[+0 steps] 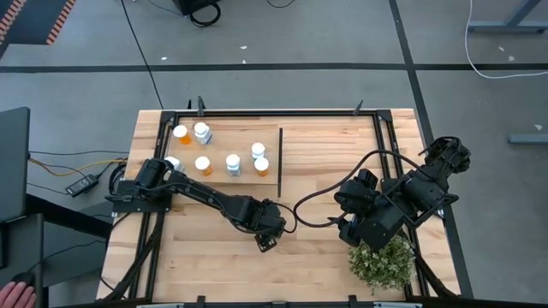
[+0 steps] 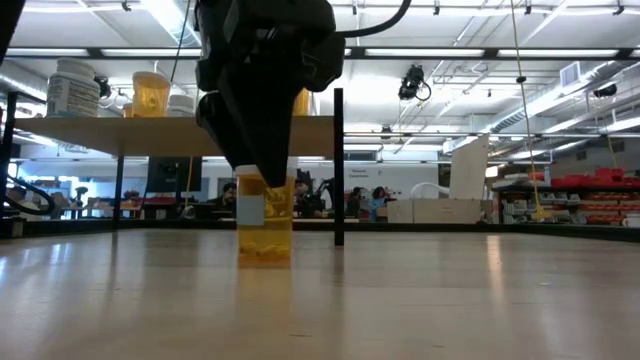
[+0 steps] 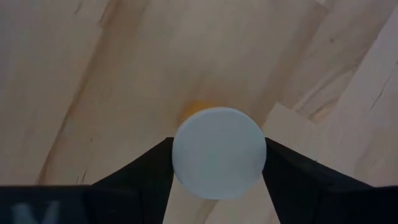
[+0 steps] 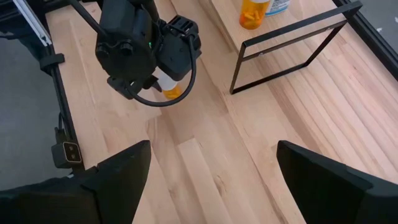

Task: Pick and place medicine bottles onto shelf by color
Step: Put the orange pill bottle on the shelf, then adjust the white pill bottle on the shelf

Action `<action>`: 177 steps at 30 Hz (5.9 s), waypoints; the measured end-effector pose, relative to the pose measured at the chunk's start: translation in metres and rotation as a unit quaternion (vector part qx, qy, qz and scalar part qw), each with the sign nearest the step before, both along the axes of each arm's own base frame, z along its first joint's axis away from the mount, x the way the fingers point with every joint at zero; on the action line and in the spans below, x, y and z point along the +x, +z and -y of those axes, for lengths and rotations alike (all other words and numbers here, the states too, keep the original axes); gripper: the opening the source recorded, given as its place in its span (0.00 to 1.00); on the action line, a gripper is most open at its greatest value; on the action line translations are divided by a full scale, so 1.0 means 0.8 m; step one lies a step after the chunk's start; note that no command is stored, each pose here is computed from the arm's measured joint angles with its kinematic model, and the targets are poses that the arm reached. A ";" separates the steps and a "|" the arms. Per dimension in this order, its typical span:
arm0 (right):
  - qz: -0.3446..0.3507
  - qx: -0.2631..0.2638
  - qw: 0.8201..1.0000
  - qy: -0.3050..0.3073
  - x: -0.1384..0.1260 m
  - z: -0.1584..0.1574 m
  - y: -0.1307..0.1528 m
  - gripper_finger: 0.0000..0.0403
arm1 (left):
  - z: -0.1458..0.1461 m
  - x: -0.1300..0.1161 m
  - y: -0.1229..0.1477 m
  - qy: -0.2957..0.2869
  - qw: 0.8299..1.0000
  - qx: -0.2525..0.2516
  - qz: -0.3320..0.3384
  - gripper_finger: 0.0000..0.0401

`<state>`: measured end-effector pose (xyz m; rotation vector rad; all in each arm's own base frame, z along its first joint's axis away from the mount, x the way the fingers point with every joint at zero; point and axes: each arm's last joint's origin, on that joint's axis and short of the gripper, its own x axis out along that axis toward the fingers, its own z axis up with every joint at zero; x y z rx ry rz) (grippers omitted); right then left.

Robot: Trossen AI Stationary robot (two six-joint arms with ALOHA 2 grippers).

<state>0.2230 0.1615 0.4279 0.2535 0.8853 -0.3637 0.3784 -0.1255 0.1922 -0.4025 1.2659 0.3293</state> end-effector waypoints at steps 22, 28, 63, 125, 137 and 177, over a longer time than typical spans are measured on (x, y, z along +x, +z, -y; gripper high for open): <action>0.000 0.001 1.000 -0.001 0.000 0.000 0.000 0.88 | 0.000 0.010 0.040 -0.021 1.000 0.001 0.009 0.57; 0.000 0.001 1.000 -0.001 0.000 0.000 0.000 0.88 | -0.001 0.007 0.079 -0.049 0.999 0.014 -0.011 0.56; 0.006 -0.013 1.000 -0.005 0.000 0.001 0.000 0.88 | -0.115 -0.044 0.290 -0.004 0.995 0.049 0.088 0.57; 0.021 -0.021 0.999 -0.043 0.008 0.014 0.001 0.88 | -0.325 -0.123 0.185 0.028 0.995 0.088 -0.027 0.58; 0.021 -0.021 0.999 -0.042 0.008 0.014 0.001 0.88 | -0.327 -0.120 0.182 0.053 0.996 0.071 -0.020 0.60; 0.100 -0.045 0.994 -0.030 0.119 0.188 0.025 0.88 | -0.278 -0.188 0.379 0.033 0.968 0.179 0.174 0.69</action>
